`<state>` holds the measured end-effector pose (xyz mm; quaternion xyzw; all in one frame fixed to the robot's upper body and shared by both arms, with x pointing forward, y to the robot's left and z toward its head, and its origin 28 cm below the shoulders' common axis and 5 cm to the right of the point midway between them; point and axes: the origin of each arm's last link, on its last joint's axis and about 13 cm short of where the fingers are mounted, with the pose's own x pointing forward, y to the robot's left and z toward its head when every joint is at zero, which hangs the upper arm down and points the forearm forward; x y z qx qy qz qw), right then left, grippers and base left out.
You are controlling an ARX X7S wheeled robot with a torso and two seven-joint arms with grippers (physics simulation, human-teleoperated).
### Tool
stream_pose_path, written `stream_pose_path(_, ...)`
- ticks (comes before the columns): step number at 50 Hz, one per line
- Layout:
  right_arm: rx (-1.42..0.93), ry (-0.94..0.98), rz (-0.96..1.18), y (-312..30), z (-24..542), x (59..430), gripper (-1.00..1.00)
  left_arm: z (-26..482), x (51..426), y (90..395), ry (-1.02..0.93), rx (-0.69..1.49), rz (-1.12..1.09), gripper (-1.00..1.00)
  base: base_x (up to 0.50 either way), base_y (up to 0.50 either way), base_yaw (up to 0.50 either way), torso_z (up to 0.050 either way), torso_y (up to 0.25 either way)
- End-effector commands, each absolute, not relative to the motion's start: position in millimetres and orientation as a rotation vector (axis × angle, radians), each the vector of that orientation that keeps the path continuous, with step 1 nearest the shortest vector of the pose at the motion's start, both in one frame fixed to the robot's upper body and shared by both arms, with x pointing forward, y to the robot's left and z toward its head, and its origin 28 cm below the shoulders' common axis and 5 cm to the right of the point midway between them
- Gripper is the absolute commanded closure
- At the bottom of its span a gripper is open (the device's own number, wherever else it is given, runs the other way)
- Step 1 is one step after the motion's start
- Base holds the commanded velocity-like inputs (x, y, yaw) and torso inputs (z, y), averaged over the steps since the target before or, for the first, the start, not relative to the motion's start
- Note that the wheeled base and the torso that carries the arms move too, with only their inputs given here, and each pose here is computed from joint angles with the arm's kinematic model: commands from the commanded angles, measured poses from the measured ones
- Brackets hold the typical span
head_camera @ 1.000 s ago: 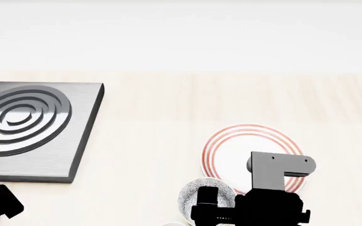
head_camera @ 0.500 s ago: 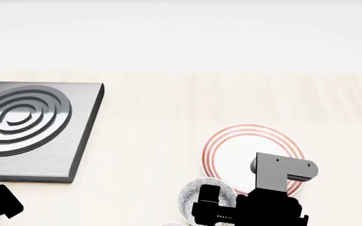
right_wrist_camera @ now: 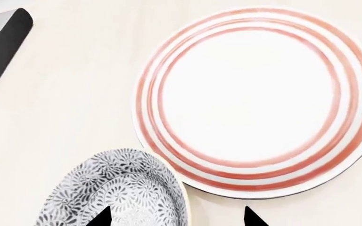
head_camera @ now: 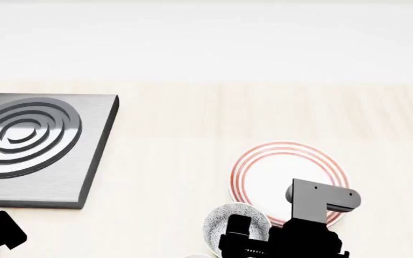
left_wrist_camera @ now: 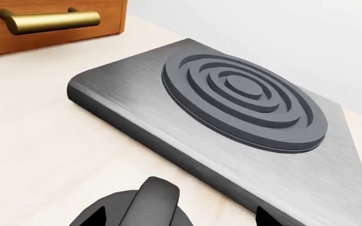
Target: Pick the akita bowl between the plate and the ramekin and place it on the plate.
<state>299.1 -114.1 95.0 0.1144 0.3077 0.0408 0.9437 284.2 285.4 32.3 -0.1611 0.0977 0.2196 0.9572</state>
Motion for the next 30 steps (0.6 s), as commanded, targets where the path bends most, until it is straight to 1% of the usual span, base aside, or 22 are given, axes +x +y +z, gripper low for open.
stream_pose_path(1,0.232,0.64,0.087,-114.8,90.3,299.4,-1.0,31.9,284.0,285.4,0.199,-0.327,0.446,-1.0,0.0,0.0,0.0,0.0,0.0)
stream_pose_path(30,0.244,0.666,0.105,-114.9,81.4,298.8,-1.0,32.5,283.9,285.4,0.198,-0.326,0.447,-1.0,0.0,0.0,0.0,0.0,0.0)
